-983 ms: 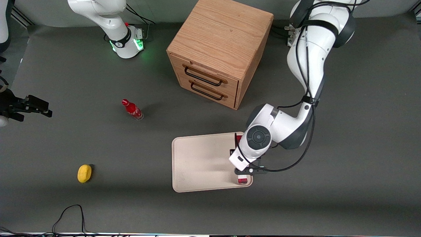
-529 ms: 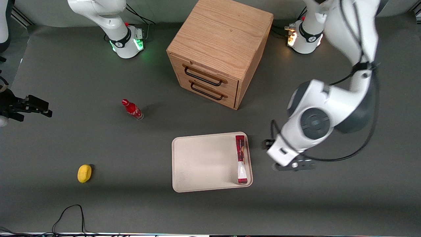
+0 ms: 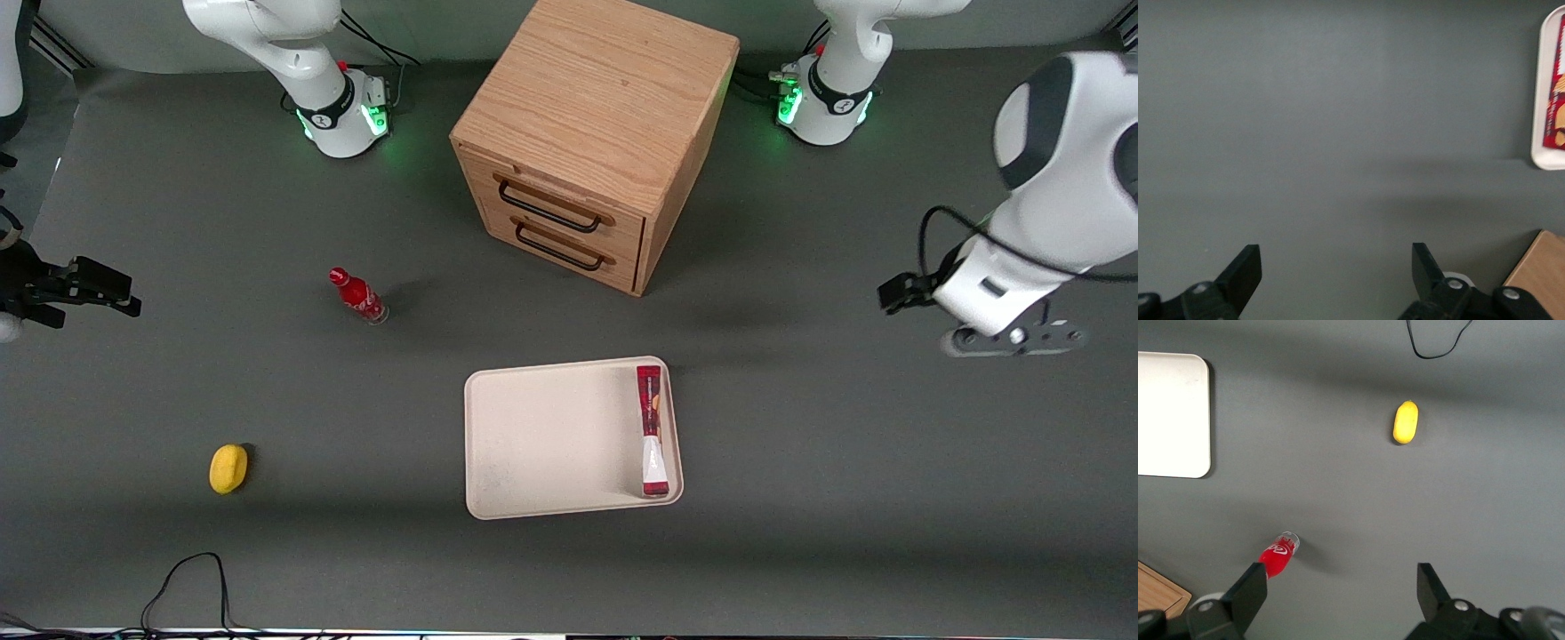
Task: Place red cookie box on tray
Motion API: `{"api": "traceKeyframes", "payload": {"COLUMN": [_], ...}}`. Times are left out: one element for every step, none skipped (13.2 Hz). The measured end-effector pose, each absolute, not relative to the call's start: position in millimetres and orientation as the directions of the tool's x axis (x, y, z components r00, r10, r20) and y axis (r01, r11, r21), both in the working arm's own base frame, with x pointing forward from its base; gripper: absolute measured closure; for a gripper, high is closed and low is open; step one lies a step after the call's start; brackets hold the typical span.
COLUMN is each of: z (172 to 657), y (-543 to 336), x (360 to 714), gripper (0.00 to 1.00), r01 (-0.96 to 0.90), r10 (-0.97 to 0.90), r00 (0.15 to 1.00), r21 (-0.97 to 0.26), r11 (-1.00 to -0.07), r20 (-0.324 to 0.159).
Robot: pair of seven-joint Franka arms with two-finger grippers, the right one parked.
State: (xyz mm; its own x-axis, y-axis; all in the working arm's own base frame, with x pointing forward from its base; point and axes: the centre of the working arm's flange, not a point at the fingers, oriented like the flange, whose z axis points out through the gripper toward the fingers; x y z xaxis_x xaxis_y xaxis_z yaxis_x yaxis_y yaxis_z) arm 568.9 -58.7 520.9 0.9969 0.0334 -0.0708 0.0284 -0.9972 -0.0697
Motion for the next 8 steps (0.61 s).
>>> {"api": "traceKeyframes", "payload": {"z": [528,536,543,546,546,546,547,549], "y": [-38,-15,4,22,36,43,43,37], "x": [561,555,553,552,551,551,551,550], "gripper": [0.0,0.0,0.0,0.0,0.0,0.0,0.0,0.0], "r01": [0.053,0.073,0.078,0.089,0.103,0.112,0.112,0.102], "r10": [0.058,0.076,0.081,0.091,0.104,0.113,0.113,0.102], "r00": [0.996,0.995,0.996,0.995,0.993,0.993,0.993,0.993], "r21": [-0.067,-0.061,-0.056,-0.046,-0.032,-0.021,-0.017,-0.017], "r11": [-0.996,-0.995,-0.995,-0.995,-0.994,-0.993,-0.994,-0.995], "r20": [-0.065,-0.057,-0.048,-0.044,-0.045,-0.046,-0.046,-0.054]}}
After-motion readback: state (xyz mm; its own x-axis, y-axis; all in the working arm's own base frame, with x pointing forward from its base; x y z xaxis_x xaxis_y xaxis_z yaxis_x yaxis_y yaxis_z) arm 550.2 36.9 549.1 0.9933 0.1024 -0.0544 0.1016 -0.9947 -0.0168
